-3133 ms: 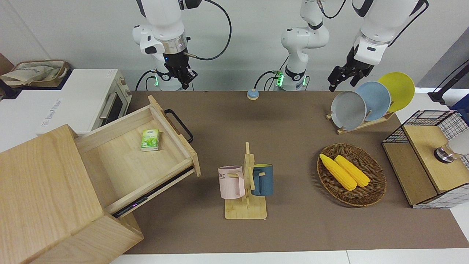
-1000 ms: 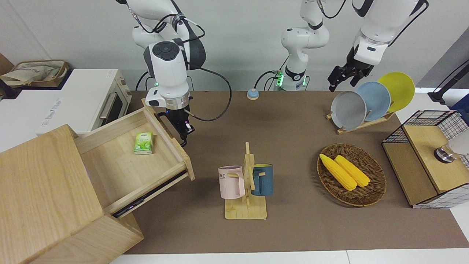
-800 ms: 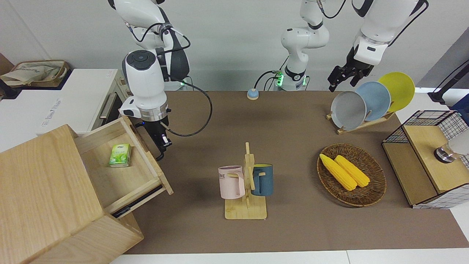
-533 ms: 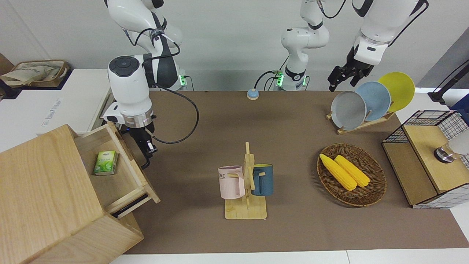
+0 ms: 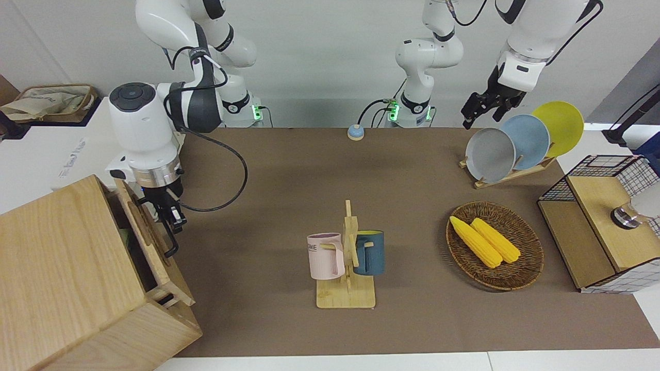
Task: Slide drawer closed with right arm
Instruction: 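Push the drawer front with the right gripper, sliding it shut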
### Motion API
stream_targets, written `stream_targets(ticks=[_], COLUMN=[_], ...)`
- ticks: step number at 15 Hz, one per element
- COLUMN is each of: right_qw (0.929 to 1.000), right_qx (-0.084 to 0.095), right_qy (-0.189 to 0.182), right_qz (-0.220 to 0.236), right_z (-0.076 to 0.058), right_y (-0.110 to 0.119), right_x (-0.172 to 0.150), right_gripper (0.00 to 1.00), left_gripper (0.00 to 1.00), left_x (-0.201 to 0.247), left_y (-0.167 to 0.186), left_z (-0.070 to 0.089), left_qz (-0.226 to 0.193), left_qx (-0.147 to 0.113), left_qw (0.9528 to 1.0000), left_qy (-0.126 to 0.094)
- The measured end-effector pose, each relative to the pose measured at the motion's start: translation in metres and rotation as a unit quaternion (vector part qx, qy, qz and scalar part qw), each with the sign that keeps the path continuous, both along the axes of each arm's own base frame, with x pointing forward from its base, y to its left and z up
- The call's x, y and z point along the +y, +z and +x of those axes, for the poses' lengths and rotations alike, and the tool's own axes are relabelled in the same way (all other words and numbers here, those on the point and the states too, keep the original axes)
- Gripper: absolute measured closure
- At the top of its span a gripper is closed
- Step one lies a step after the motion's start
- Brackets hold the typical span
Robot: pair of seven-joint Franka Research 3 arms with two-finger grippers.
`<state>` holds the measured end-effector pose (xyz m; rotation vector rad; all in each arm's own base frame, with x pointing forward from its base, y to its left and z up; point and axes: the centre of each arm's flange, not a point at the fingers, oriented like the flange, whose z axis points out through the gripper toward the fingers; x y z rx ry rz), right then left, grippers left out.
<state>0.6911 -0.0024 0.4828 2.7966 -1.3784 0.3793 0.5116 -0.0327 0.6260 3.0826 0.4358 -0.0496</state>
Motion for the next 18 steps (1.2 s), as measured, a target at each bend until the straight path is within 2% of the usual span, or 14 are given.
stream_targets(ticks=[3,12,15,18], right_qw=[0.9999,0.9997,0.9996,0.999], right_qx=[-0.011,-0.01,-0.005,0.007], right_qy=[0.001,0.018,0.022,0.039], right_qz=[-0.004,-0.011,-0.018,-0.023], right_z=[0.008,0.011,0.01,0.003], right_y=[-0.003,-0.011,-0.007,0.007], right_x=[-0.019,-0.018,-0.016,0.006], right_gripper=[0.99,0.99,0.99,0.99], left_gripper=[0.0,0.0,0.0,0.0], left_x=[0.0,0.0,0.0,0.0], left_y=[0.0,0.0,0.0,0.0], left_z=[0.0,0.0,0.0,0.0], left_qz=[0.0,0.0,0.0,0.0], left_qx=[0.0,0.0,0.0,0.0], left_qw=[1.0,1.0,1.0,1.0], left_qy=[0.0,0.0,0.0,0.0])
